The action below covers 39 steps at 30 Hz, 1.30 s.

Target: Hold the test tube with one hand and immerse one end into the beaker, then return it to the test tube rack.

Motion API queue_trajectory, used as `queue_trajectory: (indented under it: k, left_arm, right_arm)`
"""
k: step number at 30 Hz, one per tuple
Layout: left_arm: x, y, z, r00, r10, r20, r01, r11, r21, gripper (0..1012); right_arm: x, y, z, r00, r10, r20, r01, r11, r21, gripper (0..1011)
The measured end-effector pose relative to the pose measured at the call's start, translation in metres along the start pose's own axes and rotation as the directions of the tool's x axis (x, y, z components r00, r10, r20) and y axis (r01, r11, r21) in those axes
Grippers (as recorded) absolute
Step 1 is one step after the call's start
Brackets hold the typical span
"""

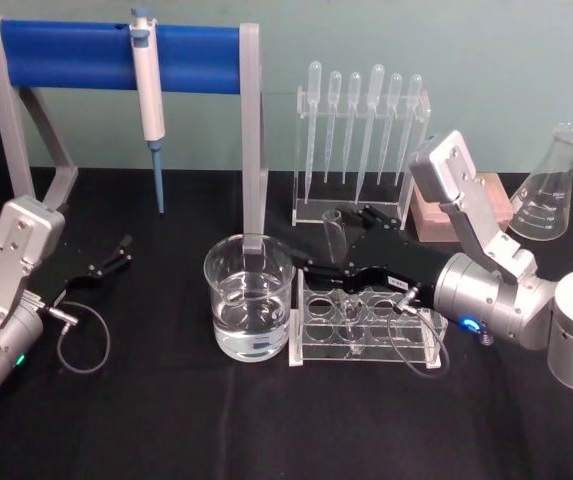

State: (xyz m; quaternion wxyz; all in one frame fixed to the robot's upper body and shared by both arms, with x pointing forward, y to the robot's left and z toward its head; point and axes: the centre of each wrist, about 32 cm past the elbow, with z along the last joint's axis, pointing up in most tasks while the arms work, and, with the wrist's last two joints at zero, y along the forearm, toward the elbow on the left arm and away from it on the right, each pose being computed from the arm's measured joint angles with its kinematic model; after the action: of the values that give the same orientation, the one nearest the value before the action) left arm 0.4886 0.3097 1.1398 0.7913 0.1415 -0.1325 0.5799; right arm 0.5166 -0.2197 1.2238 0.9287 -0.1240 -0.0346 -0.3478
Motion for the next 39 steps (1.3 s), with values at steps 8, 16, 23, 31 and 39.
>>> queue_trajectory:
  k: [8,16,23,31,39]
  left_arm:
    - [0.0000,0.0000,0.0000,1.0000,0.000,0.000,0.000,1.0000,0.000,1000]
    - [0.0000,0.0000,0.0000,1.0000,0.000,0.000,0.000,1.0000,0.000,1000]
    - [0.0000,0.0000,0.0000,1.0000,0.000,0.000,0.000,1.0000,0.000,1000]
    - [0.0000,0.0000,0.0000,1.0000,0.000,0.000,0.000,1.0000,0.000,1000]
    - [0.0000,0.0000,0.0000,1.0000,0.000,0.000,0.000,1.0000,0.000,1000]
  right_arm:
    - [0.005,0.000,0.002,1.000,0.000,0.009,0.000,0.999,-0.041,802]
    - [0.005,-0.002,0.000,1.000,-0.001,0.002,0.001,0.999,-0.037,527]
    - [0.002,-0.005,0.003,1.000,-0.003,0.003,0.003,1.000,-0.009,305]
    - [-0.006,-0.018,0.009,1.000,-0.023,-0.015,0.024,0.997,0.074,225]
    - [-0.009,-0.028,0.015,0.999,-0.037,-0.033,0.041,0.990,0.131,225]
